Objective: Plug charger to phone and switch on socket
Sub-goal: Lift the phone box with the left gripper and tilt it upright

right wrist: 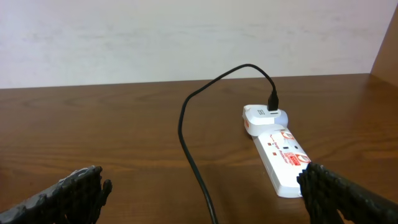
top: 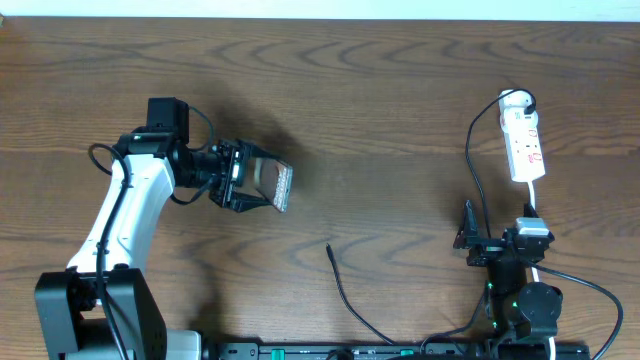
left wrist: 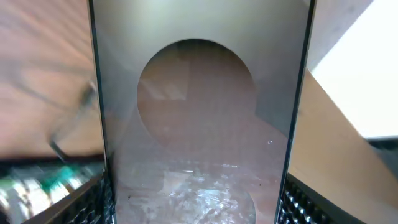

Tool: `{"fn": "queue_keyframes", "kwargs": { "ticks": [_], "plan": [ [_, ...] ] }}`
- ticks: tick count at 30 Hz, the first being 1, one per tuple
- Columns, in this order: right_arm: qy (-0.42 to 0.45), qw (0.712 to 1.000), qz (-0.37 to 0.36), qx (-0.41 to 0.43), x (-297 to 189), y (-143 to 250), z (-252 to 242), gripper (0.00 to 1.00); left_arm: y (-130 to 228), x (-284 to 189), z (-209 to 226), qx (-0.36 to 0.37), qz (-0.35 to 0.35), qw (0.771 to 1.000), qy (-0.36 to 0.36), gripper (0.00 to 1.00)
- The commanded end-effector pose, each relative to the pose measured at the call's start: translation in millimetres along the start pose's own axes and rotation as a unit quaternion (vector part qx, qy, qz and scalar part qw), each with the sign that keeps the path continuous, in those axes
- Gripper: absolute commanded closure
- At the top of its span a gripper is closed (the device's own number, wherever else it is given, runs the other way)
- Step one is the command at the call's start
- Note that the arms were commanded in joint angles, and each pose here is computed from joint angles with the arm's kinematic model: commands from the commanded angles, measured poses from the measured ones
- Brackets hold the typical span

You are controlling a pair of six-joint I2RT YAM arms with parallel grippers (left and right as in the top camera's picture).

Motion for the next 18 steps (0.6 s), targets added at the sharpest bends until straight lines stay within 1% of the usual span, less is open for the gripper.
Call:
{"fn": "queue_keyframes", "kwargs": {
  "ticks": [1, 3, 6, 8, 12, 14, 18],
  "plan": [
    [0.007, 1.000, -0.001, -0.006, -0.2, 0.0, -2.7, 0.01, -24.1, -13.1, 2.0, 0.098, -0.095, 0.990, -0.044, 0.92],
    [0.007, 1.000, -0.001, -0.006, -0.2, 0.0, -2.7, 0.01, -37.0, -16.7, 9.6, 0.125, -0.131, 0.981, -0.075, 0.93],
    [0.007, 1.000, -0.001, -0.006, -0.2, 0.0, -2.7, 0.01, -56.7, -25.4, 23.1, 0.160, -0.185, 0.961, -0.131, 0.92],
    [0.007, 1.000, -0.001, -0.006, -0.2, 0.0, -2.6, 0.01, -66.9, -31.5, 30.8, 0.170, -0.213, 0.949, -0.161, 0.93],
    [0.007, 1.000, -0.001, -0.006, -0.2, 0.0, -2.7, 0.01, -83.5, -48.4, 48.8, 0.156, -0.270, 0.923, -0.226, 0.93],
    [0.007, 1.000, -0.001, -0.006, -0.2, 0.0, -2.7, 0.01, -86.6, -52.8, 53.5, 0.152, -0.281, 0.916, -0.242, 0.93],
    [0.007, 1.000, -0.001, -0.006, -0.2, 0.0, -2.7, 0.01, -86.8, -52.9, 53.3, 0.153, -0.282, 0.916, -0.242, 0.93]
  ]
}}
Point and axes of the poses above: each gripper's point midway between its finger pads, its own x axis out along the fingers, its own z axis along the line the jaws close on, y = z × x, the point moved 1 cm from there along -x, back along the fingers, and after that the axes turned 5 degrees about x, right-handed, at the moved point
